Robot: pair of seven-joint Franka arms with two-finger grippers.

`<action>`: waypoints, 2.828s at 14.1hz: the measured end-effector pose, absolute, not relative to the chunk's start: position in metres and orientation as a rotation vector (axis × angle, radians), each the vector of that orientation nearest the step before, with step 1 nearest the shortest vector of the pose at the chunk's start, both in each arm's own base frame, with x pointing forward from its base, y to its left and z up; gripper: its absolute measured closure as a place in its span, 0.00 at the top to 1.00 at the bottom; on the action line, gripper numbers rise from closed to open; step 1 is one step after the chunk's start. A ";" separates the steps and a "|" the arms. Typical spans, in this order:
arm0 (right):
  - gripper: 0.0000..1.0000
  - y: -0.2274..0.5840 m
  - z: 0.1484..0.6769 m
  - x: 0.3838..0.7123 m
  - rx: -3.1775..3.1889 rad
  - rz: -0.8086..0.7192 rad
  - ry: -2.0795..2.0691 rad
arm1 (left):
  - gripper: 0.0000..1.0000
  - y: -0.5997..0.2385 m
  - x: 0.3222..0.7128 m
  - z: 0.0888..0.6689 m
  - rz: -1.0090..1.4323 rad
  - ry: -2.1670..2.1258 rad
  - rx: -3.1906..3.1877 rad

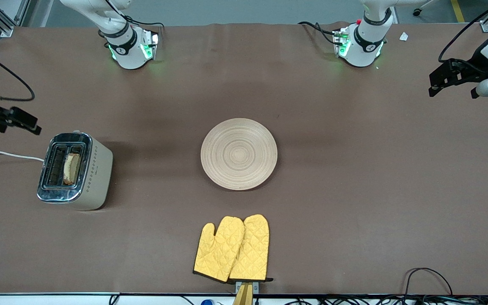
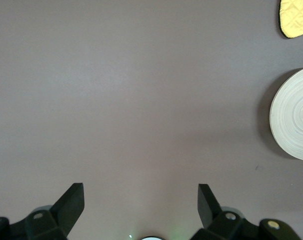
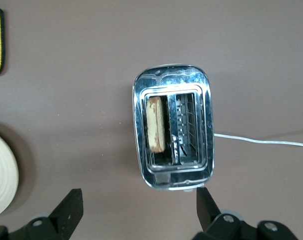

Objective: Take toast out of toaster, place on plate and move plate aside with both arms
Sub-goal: 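Reach the right gripper down to the toast in the toaster slot, then grasp the toast slice with the right gripper and lift it out, then carry the toast with the right gripper over the wooden plate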

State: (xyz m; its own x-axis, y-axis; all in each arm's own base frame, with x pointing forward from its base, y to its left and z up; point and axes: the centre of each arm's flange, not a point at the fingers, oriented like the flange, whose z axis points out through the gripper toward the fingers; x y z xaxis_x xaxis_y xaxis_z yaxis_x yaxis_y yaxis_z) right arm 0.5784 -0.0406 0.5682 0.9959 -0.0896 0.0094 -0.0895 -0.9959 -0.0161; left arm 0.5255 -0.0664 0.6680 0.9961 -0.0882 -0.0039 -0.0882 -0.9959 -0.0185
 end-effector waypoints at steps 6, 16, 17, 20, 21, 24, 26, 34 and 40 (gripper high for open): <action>1.00 -0.040 0.445 0.627 -3.120 0.168 0.132 | 1.00 -0.069 0.528 0.663 0.019 0.146 -3.120; 0.32 -0.047 0.377 0.636 -3.151 0.328 0.091 | 1.00 -0.069 0.529 0.660 0.035 0.146 -3.119; 0.22 -0.049 0.377 0.636 -3.179 0.332 0.073 | 1.00 -0.069 0.529 0.659 0.037 0.146 -3.119; 0.08 -0.049 0.379 0.637 -3.218 0.330 0.043 | 1.00 -0.069 0.530 0.658 0.039 0.146 -3.119; 0.07 -0.047 0.383 0.638 -3.220 0.322 0.038 | 1.00 -0.069 0.530 0.658 0.039 0.146 -3.119; 0.07 -0.037 0.414 0.636 -3.226 0.291 0.019 | 1.00 -0.069 0.530 0.659 0.038 0.146 -3.120; 0.07 -0.025 0.452 0.628 -3.231 0.258 -0.004 | 1.00 -0.069 0.530 0.659 0.037 0.145 -3.120; 0.07 0.110 0.518 0.588 -3.154 0.210 -0.195 | 1.00 -0.068 0.530 0.658 0.039 0.144 -3.120; 0.07 0.308 0.447 0.559 -3.038 0.210 -0.052 | 1.00 -0.068 0.532 0.656 0.042 0.143 -3.120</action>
State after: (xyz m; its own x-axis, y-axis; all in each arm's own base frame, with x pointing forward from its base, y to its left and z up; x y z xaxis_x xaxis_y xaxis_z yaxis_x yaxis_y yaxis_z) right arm 0.5590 0.3078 0.4475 0.9899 0.0402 -0.1358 0.0271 -0.9949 -0.0975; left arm 0.5321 -0.0680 0.6558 0.9954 -0.0914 -0.0274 -0.0919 -0.9956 -0.0165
